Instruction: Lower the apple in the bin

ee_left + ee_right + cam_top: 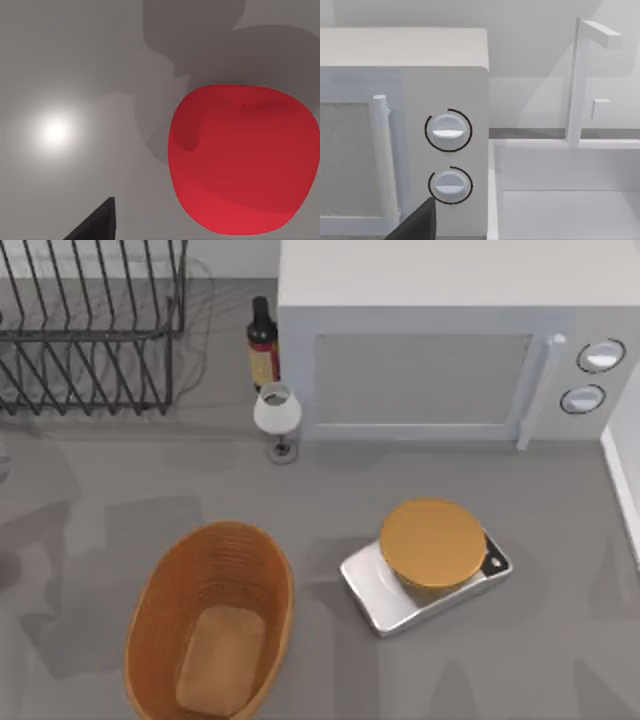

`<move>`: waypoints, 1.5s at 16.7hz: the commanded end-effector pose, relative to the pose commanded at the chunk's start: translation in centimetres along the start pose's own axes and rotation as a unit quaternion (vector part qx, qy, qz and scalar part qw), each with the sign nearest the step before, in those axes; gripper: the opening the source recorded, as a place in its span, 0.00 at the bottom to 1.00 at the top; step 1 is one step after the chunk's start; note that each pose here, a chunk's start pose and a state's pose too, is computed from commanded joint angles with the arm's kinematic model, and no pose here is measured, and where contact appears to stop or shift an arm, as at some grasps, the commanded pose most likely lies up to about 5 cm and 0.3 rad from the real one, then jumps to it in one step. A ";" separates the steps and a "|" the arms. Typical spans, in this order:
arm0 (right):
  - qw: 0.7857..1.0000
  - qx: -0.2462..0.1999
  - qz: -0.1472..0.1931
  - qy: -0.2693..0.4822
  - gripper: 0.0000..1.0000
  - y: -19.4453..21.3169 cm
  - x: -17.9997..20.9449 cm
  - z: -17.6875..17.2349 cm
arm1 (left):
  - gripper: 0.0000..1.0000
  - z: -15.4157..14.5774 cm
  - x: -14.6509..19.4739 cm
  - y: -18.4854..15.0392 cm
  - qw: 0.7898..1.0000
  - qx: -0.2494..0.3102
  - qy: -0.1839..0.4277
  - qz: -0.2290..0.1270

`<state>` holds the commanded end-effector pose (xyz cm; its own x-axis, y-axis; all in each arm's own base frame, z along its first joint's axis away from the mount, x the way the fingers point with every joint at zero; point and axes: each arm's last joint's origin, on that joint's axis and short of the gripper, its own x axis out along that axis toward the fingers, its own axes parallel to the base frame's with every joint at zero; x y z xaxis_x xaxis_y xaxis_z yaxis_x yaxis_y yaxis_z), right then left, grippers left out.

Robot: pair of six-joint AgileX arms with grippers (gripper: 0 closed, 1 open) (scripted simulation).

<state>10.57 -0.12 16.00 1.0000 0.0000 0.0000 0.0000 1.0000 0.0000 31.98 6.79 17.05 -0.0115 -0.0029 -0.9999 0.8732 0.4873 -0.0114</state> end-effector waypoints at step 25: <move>1.000 0.000 0.000 0.000 1.00 0.0 0.0 0.0 | 0.00 -0.1 6.4 0.1 1.000 -0.001 0.000 0.001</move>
<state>10.57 -0.12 16.00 1.0000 0.0000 0.0000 0.0000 1.0000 0.0000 31.92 6.90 10.60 -0.0094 -0.0025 -1.0000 0.8725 0.4885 -0.0095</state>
